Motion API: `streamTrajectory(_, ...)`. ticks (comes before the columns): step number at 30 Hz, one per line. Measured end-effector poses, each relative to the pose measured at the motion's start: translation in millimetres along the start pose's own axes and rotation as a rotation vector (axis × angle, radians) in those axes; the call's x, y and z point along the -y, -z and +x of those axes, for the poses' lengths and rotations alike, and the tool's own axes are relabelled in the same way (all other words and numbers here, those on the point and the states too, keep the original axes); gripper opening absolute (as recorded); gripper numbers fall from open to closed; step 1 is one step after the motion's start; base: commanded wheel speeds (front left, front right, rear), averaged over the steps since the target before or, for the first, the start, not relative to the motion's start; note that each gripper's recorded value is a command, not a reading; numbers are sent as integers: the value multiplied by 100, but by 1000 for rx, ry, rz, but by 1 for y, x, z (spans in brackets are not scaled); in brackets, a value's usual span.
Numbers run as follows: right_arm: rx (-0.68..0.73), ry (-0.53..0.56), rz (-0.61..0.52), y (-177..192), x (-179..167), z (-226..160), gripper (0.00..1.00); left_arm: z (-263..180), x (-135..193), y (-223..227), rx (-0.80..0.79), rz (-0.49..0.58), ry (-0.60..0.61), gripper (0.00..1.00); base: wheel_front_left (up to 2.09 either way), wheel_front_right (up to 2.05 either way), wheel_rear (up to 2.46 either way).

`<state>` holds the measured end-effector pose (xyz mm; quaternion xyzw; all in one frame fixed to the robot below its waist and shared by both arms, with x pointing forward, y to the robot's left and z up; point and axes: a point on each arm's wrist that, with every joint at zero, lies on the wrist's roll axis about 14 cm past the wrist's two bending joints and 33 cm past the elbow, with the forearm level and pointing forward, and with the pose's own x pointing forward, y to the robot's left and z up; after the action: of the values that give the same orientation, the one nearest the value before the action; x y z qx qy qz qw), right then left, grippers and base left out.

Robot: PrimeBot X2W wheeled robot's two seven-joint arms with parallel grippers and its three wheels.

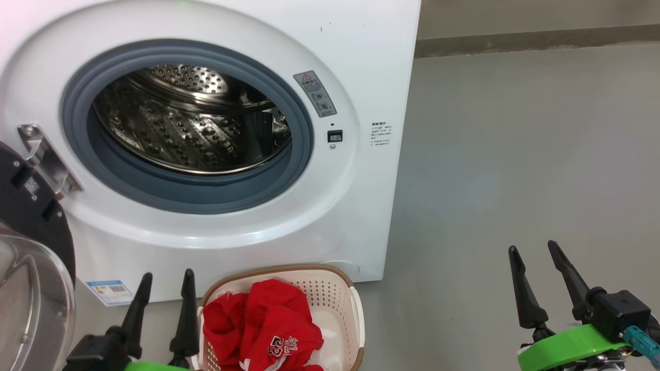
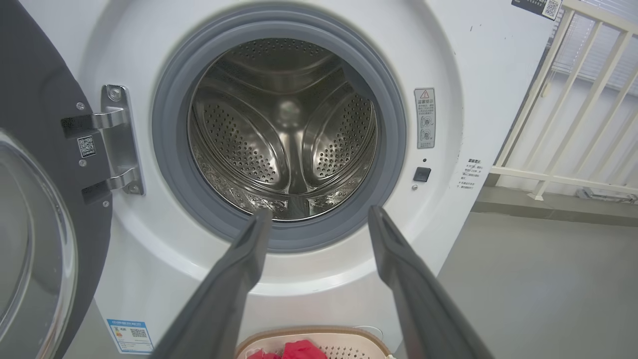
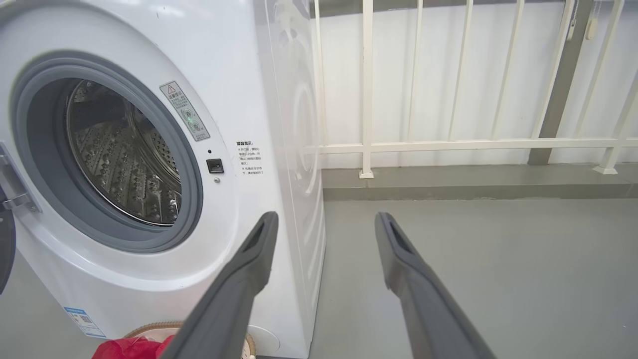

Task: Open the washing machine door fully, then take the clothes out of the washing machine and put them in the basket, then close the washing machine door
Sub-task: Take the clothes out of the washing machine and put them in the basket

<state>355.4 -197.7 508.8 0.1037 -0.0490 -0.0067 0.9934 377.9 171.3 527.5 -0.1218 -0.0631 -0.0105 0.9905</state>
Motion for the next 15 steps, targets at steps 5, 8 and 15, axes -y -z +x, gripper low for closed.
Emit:
streamTrajectory(5, 3, 15, -2, -1, 5, -8, 100, -5, -5, -1, 0, 23, -3, 100, 0, 0, 0)
streamTrajectory(8, 0, 21, -1, 0, 7, -11, 100, -6, -7, 0, -4, 25, -7, 100, 0, 0, 0)
streamTrajectory(15, 1, 25, 0, 0, 8, -11, 100, -7, -8, 3, -11, 26, -12, 100, 0, 0, 0)
